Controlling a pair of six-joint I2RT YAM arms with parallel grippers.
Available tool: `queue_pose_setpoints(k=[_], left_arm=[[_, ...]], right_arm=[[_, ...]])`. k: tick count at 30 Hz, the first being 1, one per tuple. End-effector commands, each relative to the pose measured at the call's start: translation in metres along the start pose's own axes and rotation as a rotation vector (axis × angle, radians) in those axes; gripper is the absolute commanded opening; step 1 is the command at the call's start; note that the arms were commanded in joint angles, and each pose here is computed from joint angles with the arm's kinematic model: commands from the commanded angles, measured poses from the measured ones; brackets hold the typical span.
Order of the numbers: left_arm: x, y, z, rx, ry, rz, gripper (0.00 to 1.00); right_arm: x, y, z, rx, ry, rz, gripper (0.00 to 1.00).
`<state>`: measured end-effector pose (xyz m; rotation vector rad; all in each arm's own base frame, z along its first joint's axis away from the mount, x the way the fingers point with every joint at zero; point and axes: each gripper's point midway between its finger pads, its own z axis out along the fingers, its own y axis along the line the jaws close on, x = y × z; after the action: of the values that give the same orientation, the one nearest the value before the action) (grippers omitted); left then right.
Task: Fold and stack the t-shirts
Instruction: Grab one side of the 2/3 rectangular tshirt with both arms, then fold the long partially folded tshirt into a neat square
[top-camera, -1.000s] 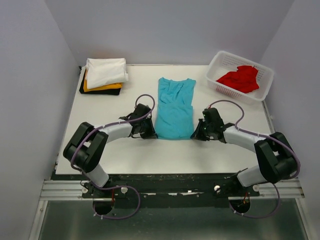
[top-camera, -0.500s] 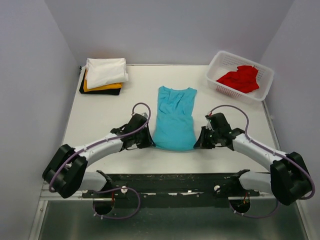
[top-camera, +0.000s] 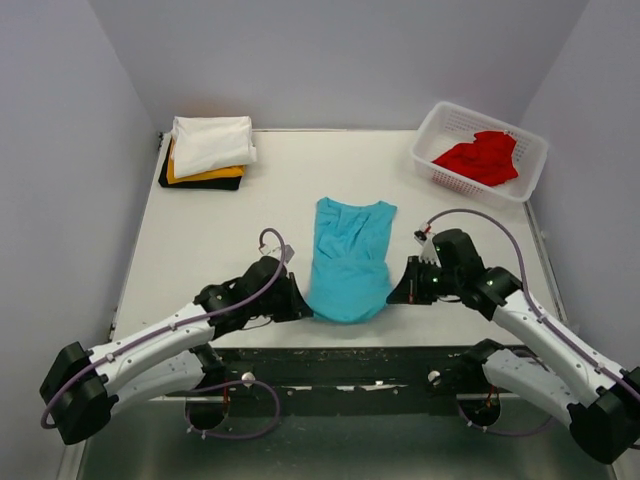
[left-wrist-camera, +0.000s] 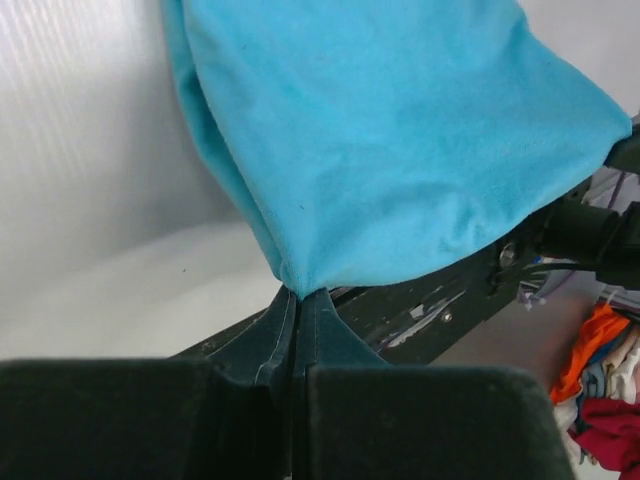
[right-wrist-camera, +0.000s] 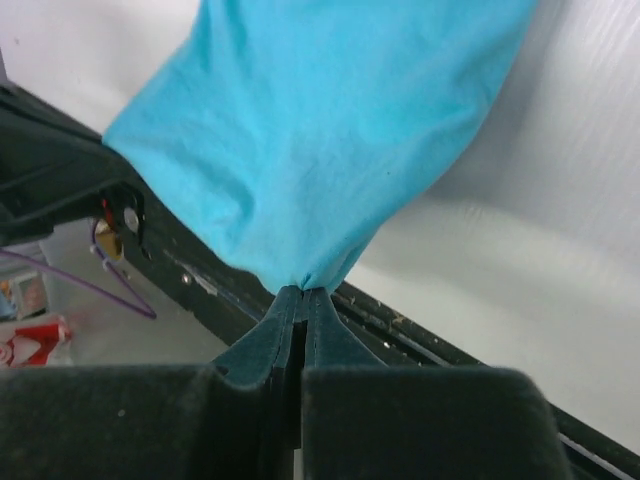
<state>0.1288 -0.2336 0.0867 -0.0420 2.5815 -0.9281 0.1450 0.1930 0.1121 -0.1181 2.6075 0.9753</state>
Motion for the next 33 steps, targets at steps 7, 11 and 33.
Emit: queue_pose_setpoints(k=[7, 11, 33], left_arm=[[-0.111, -0.068, -0.019, 0.060, -0.248, 0.123, 0.00], [-0.159, -0.068, -0.020, 0.010, -0.313, 0.100, 0.00], [-0.302, -0.069, 0.047, -0.006, -0.271, 0.060, 0.00]], right_arm=[[-0.116, -0.013, -0.042, 0.339, -0.431, 0.007, 0.01], [-0.152, -0.015, -0.049, 0.408, -0.548, 0.016, 0.01], [-0.259, -0.080, 0.017, 0.433, -0.476, 0.104, 0.01]])
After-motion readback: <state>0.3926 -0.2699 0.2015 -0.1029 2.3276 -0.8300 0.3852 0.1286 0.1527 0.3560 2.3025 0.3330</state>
